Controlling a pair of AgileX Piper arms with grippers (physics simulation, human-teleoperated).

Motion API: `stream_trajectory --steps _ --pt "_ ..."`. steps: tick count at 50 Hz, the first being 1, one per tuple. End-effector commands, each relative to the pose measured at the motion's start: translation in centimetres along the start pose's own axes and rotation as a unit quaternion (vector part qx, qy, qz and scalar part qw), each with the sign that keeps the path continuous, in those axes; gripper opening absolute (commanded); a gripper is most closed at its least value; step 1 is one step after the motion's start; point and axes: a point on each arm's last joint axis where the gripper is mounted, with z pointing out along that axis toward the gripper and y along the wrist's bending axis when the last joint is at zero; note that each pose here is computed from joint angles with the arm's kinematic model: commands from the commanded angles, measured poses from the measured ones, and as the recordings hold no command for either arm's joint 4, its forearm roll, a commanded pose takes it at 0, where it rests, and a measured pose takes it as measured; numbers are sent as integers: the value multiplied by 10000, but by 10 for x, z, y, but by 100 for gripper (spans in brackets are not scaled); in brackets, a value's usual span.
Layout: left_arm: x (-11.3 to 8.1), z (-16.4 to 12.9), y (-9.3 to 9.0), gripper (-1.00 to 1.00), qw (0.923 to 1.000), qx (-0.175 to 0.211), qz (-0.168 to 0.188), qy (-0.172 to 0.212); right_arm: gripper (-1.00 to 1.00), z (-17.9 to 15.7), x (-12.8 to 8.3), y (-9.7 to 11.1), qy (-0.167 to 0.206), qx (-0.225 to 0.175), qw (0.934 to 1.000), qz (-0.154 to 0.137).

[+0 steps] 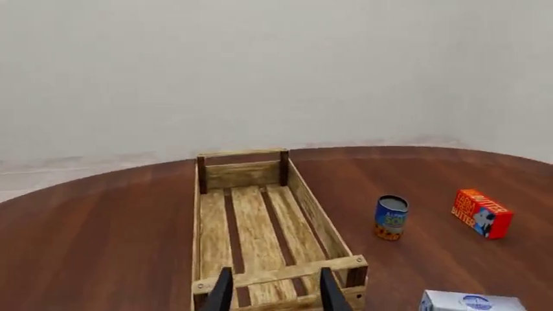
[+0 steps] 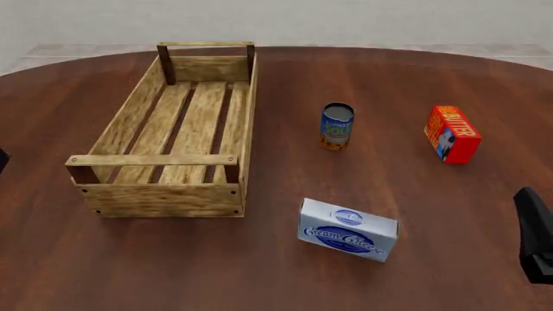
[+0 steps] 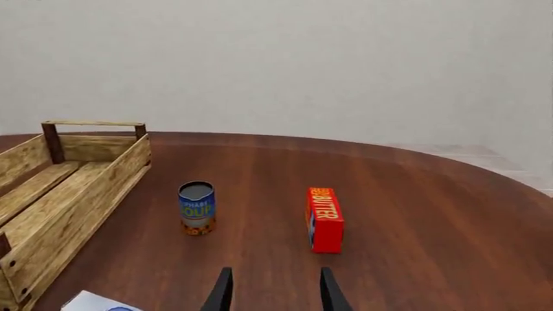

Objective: Pick up the cream cheese and put it in the tray.

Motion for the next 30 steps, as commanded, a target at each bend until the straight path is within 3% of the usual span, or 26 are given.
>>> stream_trajectory --steps 1,6,12,14,22,23,26,27,30 --pt "-23 20 -9 100 9970 719 295 -47 100 0 -1 0 -14 29 10000 14" --pt "-35 34 -16 100 9928 1089 505 -20 100 0 -2 0 -9 28 10000 24" --pt "-42 55 -34 100 9816 1748 755 145 100 0 -1 0 -2 5 10000 20" --pt "-42 71 -44 100 9774 1942 745 390 100 0 -2 0 -4 16 10000 22" --pt "-44 94 -64 100 9674 2309 813 647 100 0 -2 0 -12 23 10000 35" --pt "-46 95 -63 100 9680 2269 929 529 100 0 -3 0 -7 21 10000 43" --pt "-44 107 -66 100 9687 2213 865 717 100 0 -4 0 -9 18 10000 53" --pt "-46 110 -73 100 9642 2371 977 678 100 0 -3 0 -7 10 10000 52" --pt "-50 113 -80 100 9611 2505 914 727 100 0 -3 0 -4 13 10000 57"
